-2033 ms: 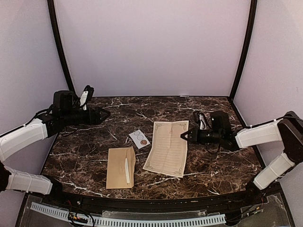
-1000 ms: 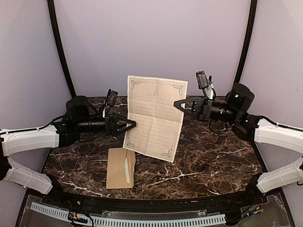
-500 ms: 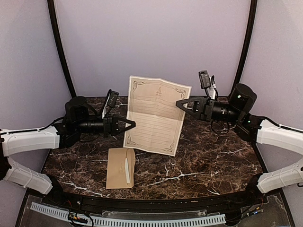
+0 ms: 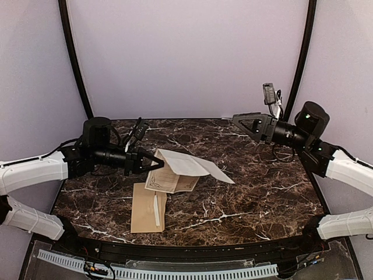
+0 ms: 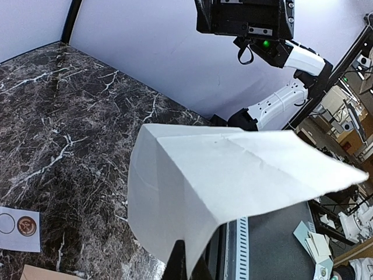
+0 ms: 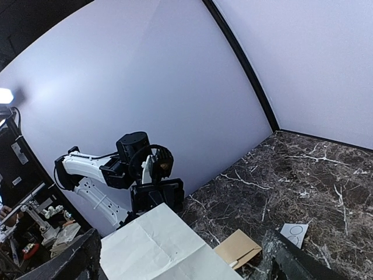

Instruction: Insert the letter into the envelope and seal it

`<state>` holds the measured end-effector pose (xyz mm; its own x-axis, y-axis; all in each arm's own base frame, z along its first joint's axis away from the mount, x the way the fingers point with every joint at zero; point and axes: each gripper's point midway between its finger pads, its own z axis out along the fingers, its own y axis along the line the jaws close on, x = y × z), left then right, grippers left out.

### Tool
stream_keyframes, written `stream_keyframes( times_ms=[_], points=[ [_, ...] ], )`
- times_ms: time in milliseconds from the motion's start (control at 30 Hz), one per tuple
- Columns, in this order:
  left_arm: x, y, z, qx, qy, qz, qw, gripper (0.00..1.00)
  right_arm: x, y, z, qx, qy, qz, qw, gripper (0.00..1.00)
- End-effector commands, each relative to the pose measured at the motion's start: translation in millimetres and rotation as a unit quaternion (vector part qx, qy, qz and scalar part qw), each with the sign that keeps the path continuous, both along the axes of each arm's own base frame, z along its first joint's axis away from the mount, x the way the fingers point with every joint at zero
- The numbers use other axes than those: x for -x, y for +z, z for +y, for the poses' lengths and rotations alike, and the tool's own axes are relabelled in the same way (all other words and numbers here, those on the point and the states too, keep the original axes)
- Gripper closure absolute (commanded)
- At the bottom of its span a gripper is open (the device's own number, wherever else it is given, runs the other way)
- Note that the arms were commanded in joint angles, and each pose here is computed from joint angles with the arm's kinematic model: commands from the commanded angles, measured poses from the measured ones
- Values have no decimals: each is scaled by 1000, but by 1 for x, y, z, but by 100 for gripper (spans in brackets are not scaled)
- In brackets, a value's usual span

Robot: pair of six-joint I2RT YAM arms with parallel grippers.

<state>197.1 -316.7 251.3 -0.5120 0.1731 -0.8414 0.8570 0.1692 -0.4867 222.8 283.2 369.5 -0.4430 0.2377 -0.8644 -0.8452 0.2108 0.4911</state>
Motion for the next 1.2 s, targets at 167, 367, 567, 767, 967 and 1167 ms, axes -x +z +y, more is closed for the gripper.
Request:
stream_keyframes(
  times_ms=[167,367,567,767,967,1167],
  points=[
    [26,17,2,-2,-74,-6,997,100,2,-50,41,104,47,17,993,6],
    [35,20,2,-7,-105,12,994,100,28,-84,83,167,131,31,977,6],
    [46,23,0,-7,-145,36,989,100,46,-98,106,199,186,27,962,9],
    [49,24,1,-9,-153,44,987,100,62,-102,114,201,246,30,948,12],
    [51,32,1,4,-159,41,986,100,78,-117,111,207,287,50,934,33],
    [51,35,0,7,-159,39,986,100,86,-124,107,205,303,63,928,41]
  ],
)
